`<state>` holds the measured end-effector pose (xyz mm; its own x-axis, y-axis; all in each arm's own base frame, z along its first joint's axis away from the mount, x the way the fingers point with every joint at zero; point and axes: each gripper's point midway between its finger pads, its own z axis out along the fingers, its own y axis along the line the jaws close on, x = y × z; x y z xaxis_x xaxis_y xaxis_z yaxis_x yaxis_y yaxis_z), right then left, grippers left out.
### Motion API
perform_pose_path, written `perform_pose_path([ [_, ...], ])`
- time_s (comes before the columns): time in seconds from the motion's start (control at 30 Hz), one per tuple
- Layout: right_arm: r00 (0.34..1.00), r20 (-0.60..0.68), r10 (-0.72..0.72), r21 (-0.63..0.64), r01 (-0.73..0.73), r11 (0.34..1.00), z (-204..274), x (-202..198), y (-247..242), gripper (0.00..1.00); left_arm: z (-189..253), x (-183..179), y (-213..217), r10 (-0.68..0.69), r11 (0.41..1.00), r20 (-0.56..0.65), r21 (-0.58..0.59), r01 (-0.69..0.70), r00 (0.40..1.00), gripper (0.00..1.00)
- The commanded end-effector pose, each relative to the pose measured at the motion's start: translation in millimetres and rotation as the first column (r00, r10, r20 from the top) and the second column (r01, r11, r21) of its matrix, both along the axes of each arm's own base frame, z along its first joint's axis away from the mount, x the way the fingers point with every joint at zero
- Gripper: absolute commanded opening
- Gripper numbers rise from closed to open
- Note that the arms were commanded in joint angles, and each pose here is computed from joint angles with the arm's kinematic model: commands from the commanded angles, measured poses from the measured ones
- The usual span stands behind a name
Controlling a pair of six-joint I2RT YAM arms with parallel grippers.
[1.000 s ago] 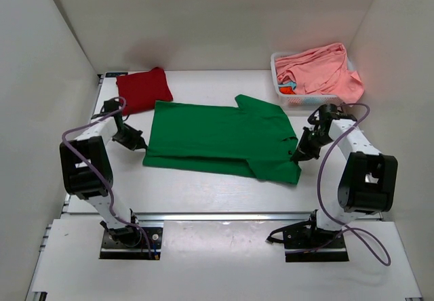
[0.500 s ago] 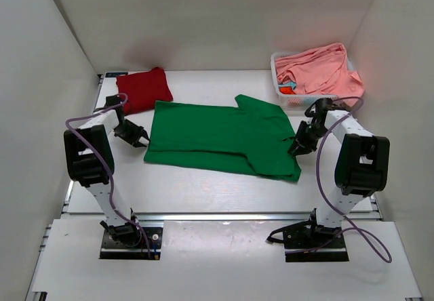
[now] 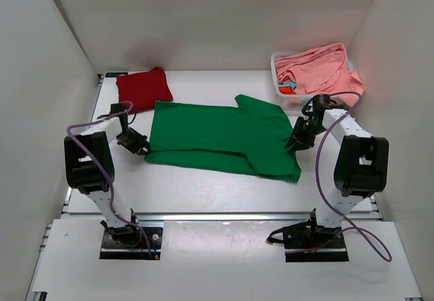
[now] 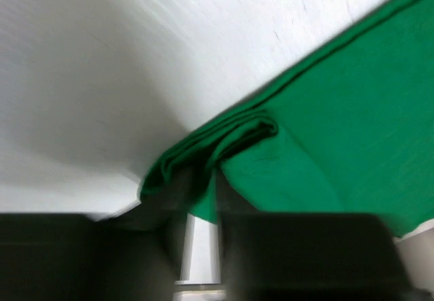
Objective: Fold and stack the t-shirts
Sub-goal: Fold the flattened tshirt in 1/3 of the way
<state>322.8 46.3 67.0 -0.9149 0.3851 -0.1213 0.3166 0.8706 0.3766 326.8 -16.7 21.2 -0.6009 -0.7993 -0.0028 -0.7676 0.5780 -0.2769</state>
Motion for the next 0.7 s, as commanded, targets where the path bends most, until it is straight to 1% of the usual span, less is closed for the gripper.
perform_pose_path([
  [0.0, 0.998, 0.060, 0.001, 0.009, -0.002, 1.000, 12.3, -0.3, 4.6, 0.25, 12.0, 2.7, 5.2, -0.025, 0.999, 0.049, 0.041, 0.023, 0.998, 0.19],
  [0.03, 0.998, 0.055, 0.007, 0.009, -0.008, 1.000, 10.4, -3.8, 6.8, 0.25, 12.6, 1.6, 3.7, -0.032, 0.999, 0.049, 0.039, 0.030, 0.998, 0.08],
  [0.1, 0.999, 0.052, 0.001, 0.021, -0.002, 1.000, 8.0, -8.5, 7.5, 0.25, 12.9, -4.1, 2.7, -0.034, 0.999, 0.039, 0.033, 0.033, 0.999, 0.00],
  [0.2, 0.999, 0.049, 0.010, 0.021, -0.011, 1.000, 6.2, -12.8, 9.3, 0.26, 19.2, -11.2, 3.7, -0.030, 0.999, 0.040, 0.031, 0.029, 0.999, 0.00],
  [0.23, 0.999, 0.053, 0.010, 0.024, -0.011, 1.000, 7.7, -12.2, 9.3, 0.24, 20.5, -15.7, 2.7, -0.037, 0.999, 0.038, 0.032, 0.036, 0.999, 0.00],
  [0.3, 0.999, 0.049, 0.017, 0.013, -0.018, 1.000, 7.1, -13.9, 9.9, 0.25, 23.4, -22.4, 5.8, -0.032, 0.998, 0.029, 0.049, 0.031, 0.999, 0.00],
  [0.37, 0.999, 0.031, 0.018, 0.010, -0.018, 1.000, 4.1, -19.2, 9.4, 0.24, 23.4, -32.1, 7.2, -0.032, 0.997, 0.010, 0.067, 0.032, 0.999, 0.00],
  [0.4, 0.998, 0.052, 0.018, 0.005, -0.019, 1.000, 8.6, -16.3, 8.7, 0.25, 23.5, -40.4, 8.1, -0.046, 0.996, -0.005, 0.080, 0.046, 0.999, 0.00],
  [0.47, 0.999, 0.045, 0.021, 0.002, -0.021, 1.000, 8.2, -21.6, 7.6, 0.24, 25.4, -46.1, 11.8, -0.032, 0.995, -0.004, 0.099, 0.032, 0.999, 0.00],
  [0.5, 0.998, 0.051, 0.022, 0.002, -0.022, 1.000, 8.1, -21.9, 8.1, 0.24, 21.6, -54.8, 15.0, -0.022, 0.994, -0.035, 0.110, 0.026, 0.999, 0.00],
  [0.57, 0.998, 0.054, 0.022, 0.006, -0.022, 1.000, 6.7, -25.6, 7.8, 0.24, 21.8, -56.3, 18.3, -0.018, 0.992, -0.030, 0.123, 0.021, 0.999, 0.00],
  [0.6, 0.999, 0.045, 0.018, 0.004, -0.018, 1.000, 5.8, -29.1, 7.9, 0.24, 23.9, -54.2, 22.1, -0.004, 0.992, -0.019, 0.124, 0.007, 1.000, 0.04],
  [0.63, 0.998, 0.053, 0.016, 0.006, -0.016, 1.000, 6.6, -29.6, 8.3, 0.25, 25.6, -50.5, 26.0, 0.013, 0.991, -0.013, 0.131, -0.011, 1.000, 0.16],
  [0.67, 0.998, 0.053, 0.018, 0.008, -0.018, 1.000, 6.0, -31.2, 9.3, 0.24, 29.8, -39.4, 26.8, 0.011, 0.991, 0.027, 0.130, -0.014, 1.000, 0.26],
])
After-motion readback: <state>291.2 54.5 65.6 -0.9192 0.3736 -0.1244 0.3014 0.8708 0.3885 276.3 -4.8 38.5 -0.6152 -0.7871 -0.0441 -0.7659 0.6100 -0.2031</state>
